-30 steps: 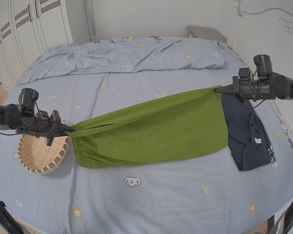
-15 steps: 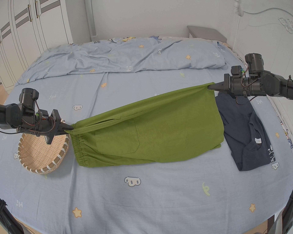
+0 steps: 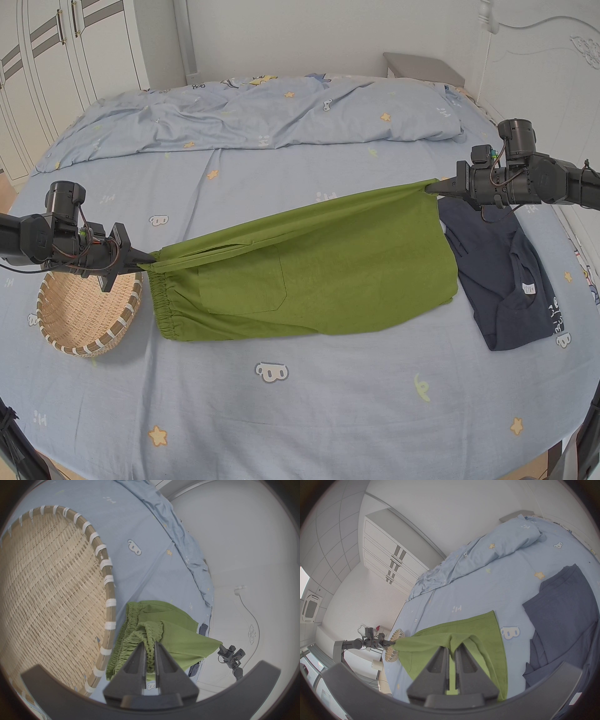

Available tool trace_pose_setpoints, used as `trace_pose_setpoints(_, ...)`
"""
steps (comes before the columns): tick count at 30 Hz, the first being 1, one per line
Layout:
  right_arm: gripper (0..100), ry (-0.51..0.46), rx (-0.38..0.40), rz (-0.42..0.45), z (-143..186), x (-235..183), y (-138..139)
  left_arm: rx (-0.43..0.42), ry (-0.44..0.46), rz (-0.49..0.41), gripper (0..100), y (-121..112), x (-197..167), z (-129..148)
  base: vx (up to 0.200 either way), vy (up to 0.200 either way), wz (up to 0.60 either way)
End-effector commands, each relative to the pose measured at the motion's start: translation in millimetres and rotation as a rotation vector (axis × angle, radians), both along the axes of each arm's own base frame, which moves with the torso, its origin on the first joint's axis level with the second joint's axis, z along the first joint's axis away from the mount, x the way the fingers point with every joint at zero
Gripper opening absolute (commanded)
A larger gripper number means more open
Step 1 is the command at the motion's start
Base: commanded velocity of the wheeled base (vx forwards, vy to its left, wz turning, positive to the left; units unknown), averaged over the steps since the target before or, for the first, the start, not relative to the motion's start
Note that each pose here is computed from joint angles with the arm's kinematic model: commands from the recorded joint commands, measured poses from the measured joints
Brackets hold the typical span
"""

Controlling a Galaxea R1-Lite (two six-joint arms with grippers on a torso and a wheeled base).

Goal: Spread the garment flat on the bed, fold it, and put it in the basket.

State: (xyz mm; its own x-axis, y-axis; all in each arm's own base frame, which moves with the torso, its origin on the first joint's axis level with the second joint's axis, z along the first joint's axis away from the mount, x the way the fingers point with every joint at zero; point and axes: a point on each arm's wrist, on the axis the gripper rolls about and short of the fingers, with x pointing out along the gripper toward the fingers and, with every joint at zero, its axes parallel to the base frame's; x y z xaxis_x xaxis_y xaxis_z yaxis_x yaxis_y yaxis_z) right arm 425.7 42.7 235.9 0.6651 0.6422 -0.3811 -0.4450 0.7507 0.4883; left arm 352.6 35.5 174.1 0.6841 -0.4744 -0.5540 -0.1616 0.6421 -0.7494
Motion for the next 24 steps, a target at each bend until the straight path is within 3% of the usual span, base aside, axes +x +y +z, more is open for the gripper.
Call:
trace_pose_setpoints(1, 0, -0.006, -0.004, -0.005, -1, 2, 0, 0.002, -0.007, -0.001, 0, 1, 6, -1, 0.0, 0.0, 0.0)
trace_pose_setpoints(22, 0, -0.018, -0.01, -0.018, -18, 23, 4, 0.005, -0.028, -0.002, 0, 4, 33, -10, 0.0, 0.0, 0.0)
trace_pose_setpoints(23, 100, -0.013, -0.01, -0.018, -20, 25, 4, 0.005, -0.026, -0.005, 0, 2, 33, -11, 0.0, 0.0, 0.0)
trace_pose_setpoints(24, 100, -0.013, -0.01, -0.018, -20, 25, 4, 0.005, -0.026, -0.005, 0, 2, 33, -11, 0.0, 0.0, 0.0)
